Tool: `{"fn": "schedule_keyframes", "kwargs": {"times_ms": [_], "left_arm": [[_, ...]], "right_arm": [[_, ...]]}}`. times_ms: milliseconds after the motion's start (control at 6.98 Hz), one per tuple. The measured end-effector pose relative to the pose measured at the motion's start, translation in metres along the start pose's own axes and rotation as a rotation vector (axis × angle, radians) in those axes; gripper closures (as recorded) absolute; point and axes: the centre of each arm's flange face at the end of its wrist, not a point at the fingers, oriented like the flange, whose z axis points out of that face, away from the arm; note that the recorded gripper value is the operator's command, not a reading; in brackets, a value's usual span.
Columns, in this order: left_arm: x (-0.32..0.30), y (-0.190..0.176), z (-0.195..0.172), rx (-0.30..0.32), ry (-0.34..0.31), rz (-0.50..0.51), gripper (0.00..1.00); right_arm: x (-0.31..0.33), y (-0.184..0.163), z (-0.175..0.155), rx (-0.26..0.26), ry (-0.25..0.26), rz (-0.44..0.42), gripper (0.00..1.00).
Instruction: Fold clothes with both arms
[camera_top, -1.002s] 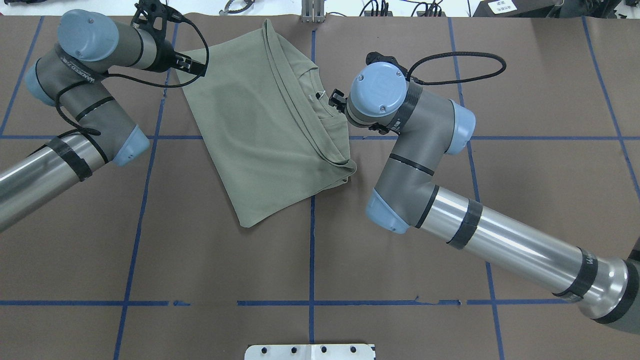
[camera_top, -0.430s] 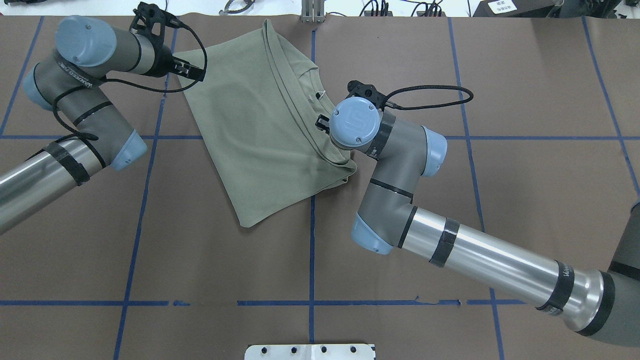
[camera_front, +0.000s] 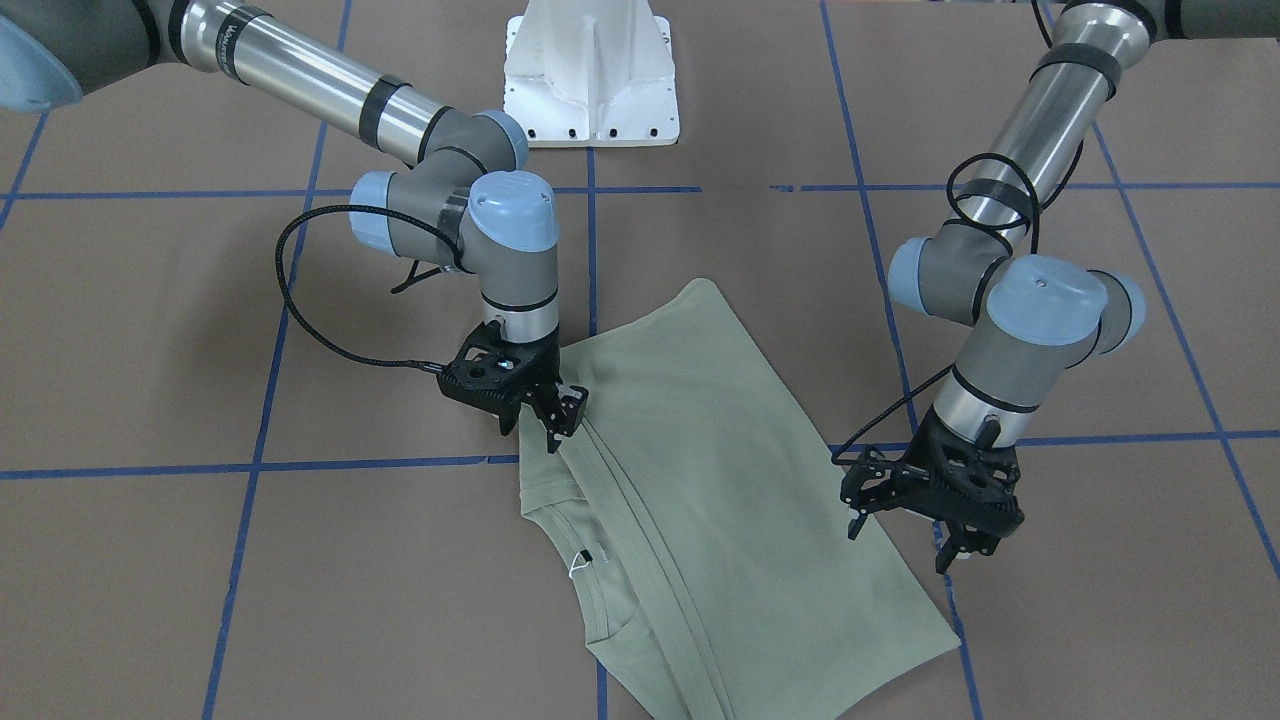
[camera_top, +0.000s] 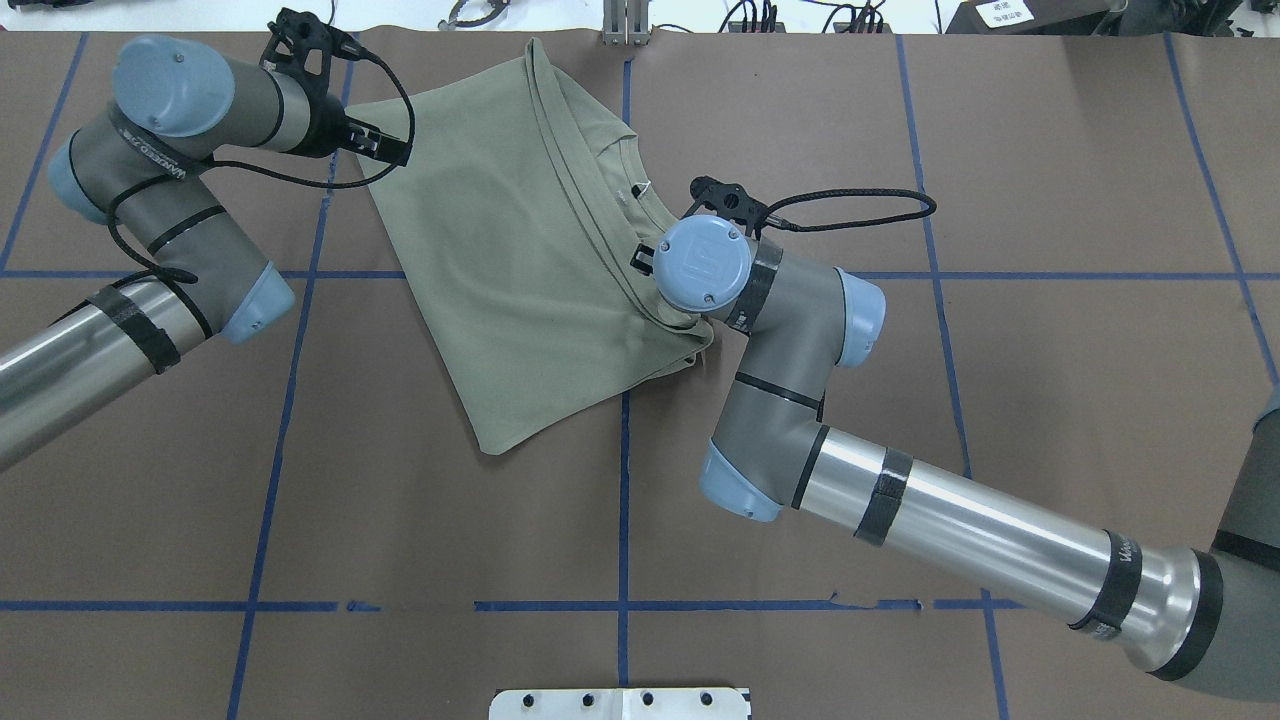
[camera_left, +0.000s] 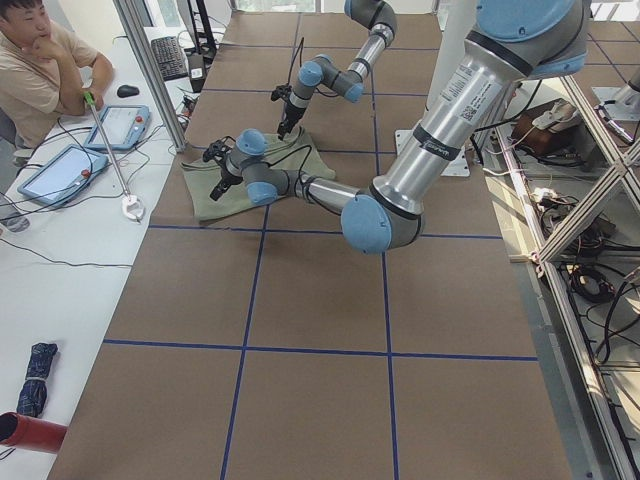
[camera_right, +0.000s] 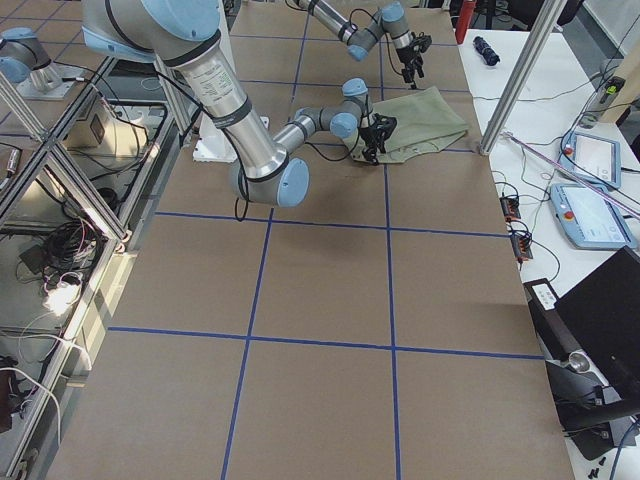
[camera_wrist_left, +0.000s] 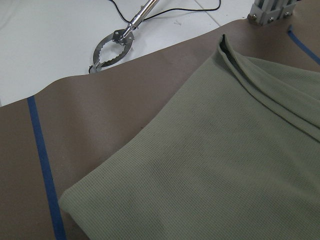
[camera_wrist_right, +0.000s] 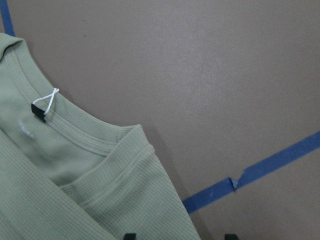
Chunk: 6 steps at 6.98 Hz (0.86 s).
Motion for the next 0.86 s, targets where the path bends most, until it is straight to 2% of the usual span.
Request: {"fn": "schedule_keyframes", "kwargs": {"times_ms": [143,286,430,859], "left_arm": [[-0.0001,0.0001,0.0001,0.0,0.0,0.0,0.0],[-0.0012,0.0022,0.0006,-0.002,-0.001,0.0,0.0],[-0.0029,0.005,0.0012,-0.005,-0.003,-0.001,0.0],[-0.0039,0.0069,0.0015,-0.007,-0.003,-0.001,0.0]], "right_arm": [[0.0005,0.0017,0.001,0.001,0.003,-0.006,0.52],[0.0009,0.0024,0.002,0.002,0.004,-0.014,0.61],[0.0008,0.0027,0.0021,0.003,0.005,-0.024,1.0],[0.0003,0.0029,0.002,0.004,0.007,-0.041,1.0]]}}
